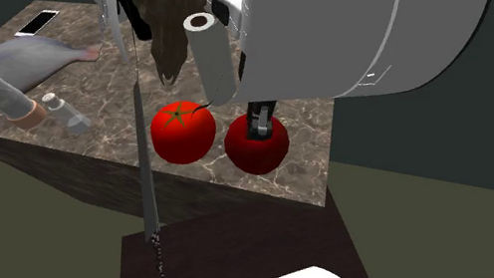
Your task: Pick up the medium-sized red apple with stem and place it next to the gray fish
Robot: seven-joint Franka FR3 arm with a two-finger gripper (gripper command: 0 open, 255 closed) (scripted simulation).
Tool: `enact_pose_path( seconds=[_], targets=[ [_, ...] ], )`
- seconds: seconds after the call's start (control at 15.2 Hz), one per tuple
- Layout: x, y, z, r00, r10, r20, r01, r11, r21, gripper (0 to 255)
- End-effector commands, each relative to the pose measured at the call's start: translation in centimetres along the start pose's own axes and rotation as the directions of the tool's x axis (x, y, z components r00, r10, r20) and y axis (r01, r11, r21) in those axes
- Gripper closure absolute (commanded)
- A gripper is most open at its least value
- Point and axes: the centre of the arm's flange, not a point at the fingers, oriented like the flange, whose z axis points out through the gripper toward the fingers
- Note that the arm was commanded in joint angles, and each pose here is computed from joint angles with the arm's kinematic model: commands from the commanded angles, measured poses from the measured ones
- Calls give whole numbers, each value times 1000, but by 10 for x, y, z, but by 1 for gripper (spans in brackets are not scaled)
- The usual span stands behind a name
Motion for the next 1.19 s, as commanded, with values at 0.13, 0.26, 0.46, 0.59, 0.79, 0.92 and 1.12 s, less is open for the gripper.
enact_pose_path(
  seconds=[0.13,0.26,0.46,0.59,0.79,0.92,1.12],
  targets=[
    [0,0,0,1000,0,0,0,1000,0,255],
    [0,0,0,1000,0,0,0,1000,0,255],
    [0,0,0,1000,0,0,0,1000,0,255],
    [2,1,-10,1000,0,0,0,1000,0,255],
    [6,2,-26,1000,0,0,0,1000,0,255],
    [8,2,-36,1000,0,0,0,1000,0,255],
    [12,3,-51,1000,0,0,0,1000,0,255]
  ],
)
